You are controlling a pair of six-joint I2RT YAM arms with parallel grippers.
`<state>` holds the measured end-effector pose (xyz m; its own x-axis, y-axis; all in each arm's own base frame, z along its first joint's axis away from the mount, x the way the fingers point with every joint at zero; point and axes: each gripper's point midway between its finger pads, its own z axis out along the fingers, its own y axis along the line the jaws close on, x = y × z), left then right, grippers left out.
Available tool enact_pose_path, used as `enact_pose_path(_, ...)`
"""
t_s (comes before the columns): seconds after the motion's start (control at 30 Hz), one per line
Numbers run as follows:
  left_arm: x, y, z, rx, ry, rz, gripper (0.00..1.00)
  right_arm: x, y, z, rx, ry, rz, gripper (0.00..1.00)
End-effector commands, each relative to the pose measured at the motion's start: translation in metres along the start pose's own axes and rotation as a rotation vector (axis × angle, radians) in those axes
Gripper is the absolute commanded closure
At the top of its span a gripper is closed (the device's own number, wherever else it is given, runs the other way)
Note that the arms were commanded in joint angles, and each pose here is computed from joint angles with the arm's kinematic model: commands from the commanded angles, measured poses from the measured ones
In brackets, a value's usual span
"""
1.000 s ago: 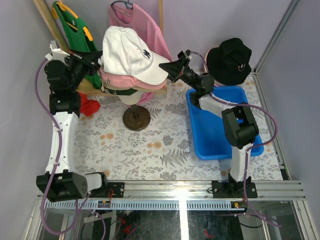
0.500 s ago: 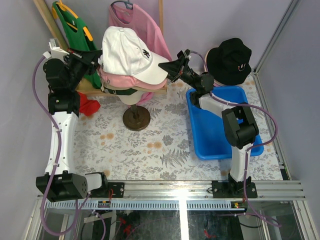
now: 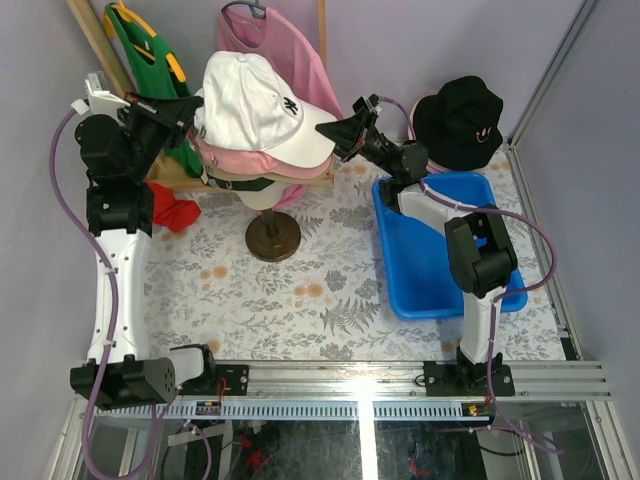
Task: Stack the hats
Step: Stack the hat on the hat.
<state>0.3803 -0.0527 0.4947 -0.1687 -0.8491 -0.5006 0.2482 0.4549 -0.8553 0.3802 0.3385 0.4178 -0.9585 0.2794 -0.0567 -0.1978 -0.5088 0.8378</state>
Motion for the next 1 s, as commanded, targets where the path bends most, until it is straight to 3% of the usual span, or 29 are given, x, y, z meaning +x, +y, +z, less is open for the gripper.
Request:
enact_pose_path(0.0, -0.006, -0.029, -0.016, 0.044, -0.021, 0.06, 1.0, 0.012, 0.047, 0.001, -0.059, 0.061, 0.243, 0.93)
enact_pose_path(0.47, 0.008, -0.005, -0.021, -0.055, 0.036, 0.069, 1.0, 0.007, 0.036, -0.01, -0.051, 0.057, 0.247, 0.81)
enact_pose_path(0.97, -0.002, -0.001, -0.029, -0.137, 0.001, 0.11, 1.0, 0.004, 0.034, -0.02, 0.007, 0.036, 0.196, 0.79)
